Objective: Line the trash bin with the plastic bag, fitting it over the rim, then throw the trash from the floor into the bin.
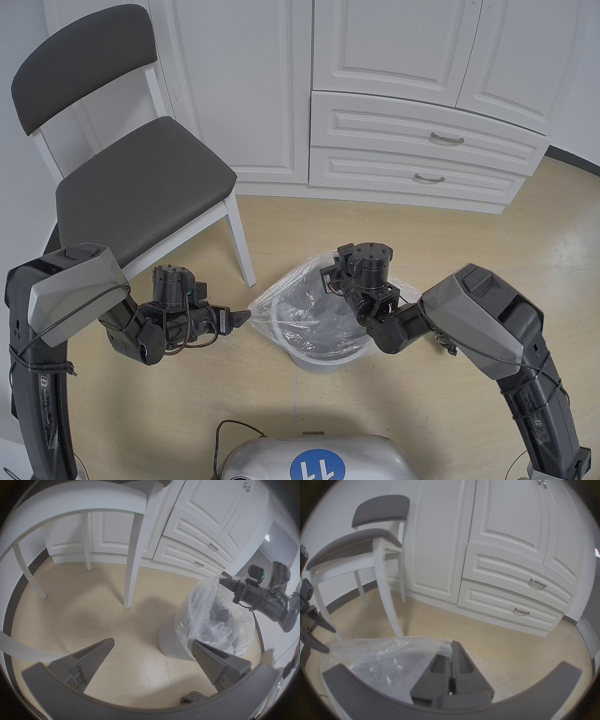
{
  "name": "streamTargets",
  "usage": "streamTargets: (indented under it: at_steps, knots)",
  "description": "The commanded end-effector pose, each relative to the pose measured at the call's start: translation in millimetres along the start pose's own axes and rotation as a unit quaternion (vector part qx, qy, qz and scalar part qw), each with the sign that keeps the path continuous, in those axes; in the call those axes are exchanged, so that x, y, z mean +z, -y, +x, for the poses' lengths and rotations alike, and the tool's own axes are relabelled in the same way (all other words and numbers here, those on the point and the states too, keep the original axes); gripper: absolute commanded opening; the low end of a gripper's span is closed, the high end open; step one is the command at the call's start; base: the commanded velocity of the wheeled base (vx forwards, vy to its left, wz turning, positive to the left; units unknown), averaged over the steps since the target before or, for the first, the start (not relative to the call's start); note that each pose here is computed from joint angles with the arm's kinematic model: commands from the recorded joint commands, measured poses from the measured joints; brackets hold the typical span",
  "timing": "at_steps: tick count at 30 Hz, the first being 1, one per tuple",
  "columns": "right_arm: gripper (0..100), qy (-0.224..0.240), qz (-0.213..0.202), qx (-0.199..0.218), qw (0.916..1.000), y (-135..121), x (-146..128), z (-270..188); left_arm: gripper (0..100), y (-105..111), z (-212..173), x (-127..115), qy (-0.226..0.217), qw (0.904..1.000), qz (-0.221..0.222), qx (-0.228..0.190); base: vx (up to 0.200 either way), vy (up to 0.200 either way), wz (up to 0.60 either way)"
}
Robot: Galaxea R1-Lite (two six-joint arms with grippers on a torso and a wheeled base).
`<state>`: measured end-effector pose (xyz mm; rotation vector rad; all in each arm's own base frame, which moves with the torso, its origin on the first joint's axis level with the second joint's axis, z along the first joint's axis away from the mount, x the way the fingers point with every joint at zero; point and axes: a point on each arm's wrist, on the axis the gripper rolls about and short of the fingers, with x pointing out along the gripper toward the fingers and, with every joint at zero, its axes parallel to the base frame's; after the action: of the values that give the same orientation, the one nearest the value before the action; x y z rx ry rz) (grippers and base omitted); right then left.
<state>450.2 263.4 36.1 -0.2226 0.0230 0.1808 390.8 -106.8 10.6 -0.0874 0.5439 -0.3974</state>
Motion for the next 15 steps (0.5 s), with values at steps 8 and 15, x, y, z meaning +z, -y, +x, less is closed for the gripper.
streamTargets:
  at_steps: [8,15]
  knots:
    - [0,0.052,0.073,-0.026,0.9956,-15,-38,40,100,2,-7,18,0.058,0.9983,-0.011,-0.003,0.000,0.000,0.00]
    - [100,0.063,0.077,-0.027,0.9947,-10,-23,40,100,2,-9,20,0.061,0.9981,-0.011,-0.004,0.000,0.000,0.00]
